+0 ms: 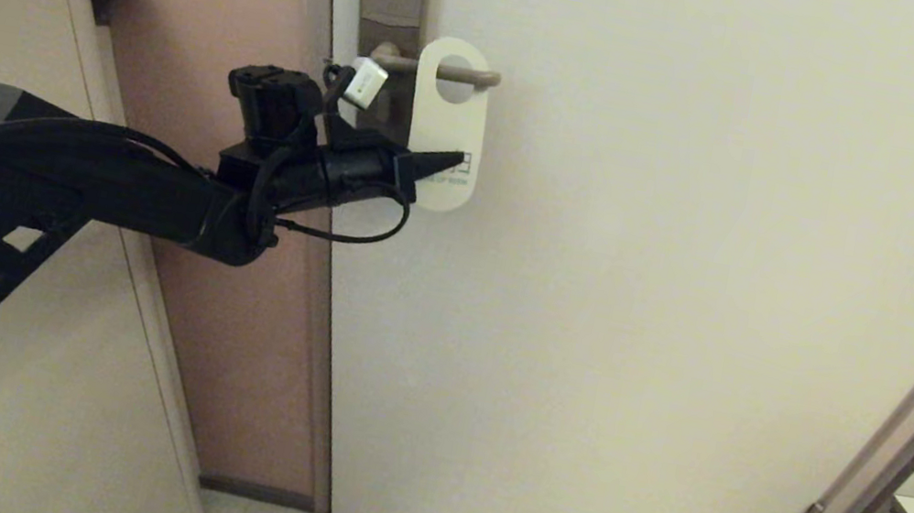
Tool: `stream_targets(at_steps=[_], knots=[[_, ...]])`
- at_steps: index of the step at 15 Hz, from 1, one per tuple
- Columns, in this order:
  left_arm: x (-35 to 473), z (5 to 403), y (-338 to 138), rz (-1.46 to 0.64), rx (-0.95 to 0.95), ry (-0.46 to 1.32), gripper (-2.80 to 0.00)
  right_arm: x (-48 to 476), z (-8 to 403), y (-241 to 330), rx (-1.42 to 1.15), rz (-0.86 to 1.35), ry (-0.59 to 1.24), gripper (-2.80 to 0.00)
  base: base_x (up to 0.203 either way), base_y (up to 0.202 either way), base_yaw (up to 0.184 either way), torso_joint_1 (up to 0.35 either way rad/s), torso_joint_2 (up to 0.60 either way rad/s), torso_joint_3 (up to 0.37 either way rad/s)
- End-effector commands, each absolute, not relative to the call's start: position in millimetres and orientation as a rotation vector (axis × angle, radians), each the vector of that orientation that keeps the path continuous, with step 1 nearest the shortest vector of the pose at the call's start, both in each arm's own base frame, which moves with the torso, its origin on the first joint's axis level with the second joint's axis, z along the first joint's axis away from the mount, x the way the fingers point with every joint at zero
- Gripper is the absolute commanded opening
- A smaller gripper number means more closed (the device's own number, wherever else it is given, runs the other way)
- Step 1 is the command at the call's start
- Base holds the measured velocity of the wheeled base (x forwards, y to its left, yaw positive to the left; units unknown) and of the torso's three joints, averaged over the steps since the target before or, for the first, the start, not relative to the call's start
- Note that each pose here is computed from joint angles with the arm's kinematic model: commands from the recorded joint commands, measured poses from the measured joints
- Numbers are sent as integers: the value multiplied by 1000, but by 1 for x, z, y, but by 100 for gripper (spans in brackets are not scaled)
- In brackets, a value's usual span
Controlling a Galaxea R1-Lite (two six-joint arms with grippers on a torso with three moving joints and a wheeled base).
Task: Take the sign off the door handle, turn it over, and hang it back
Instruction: Take down the sign
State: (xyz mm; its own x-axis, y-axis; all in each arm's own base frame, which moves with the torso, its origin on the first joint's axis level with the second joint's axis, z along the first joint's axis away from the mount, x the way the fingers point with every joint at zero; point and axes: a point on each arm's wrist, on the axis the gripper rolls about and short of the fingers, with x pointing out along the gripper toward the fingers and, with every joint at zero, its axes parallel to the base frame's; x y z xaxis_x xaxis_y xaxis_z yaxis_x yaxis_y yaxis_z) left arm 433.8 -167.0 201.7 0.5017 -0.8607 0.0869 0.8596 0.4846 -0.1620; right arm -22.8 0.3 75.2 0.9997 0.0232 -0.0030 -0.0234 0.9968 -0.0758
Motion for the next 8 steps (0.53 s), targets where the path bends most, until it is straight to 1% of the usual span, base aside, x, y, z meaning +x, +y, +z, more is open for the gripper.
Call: stream_targets(at_steps=[1, 8], knots=[[441, 195, -170, -1051, -195, 11, -280, -23, 75, 0, -77, 25, 2, -280, 0, 0, 0, 0, 0, 0], [447, 188, -180, -1065, -199, 39, -280, -23, 75, 0, -77, 25, 2, -280, 0, 0, 0, 0, 0, 0]])
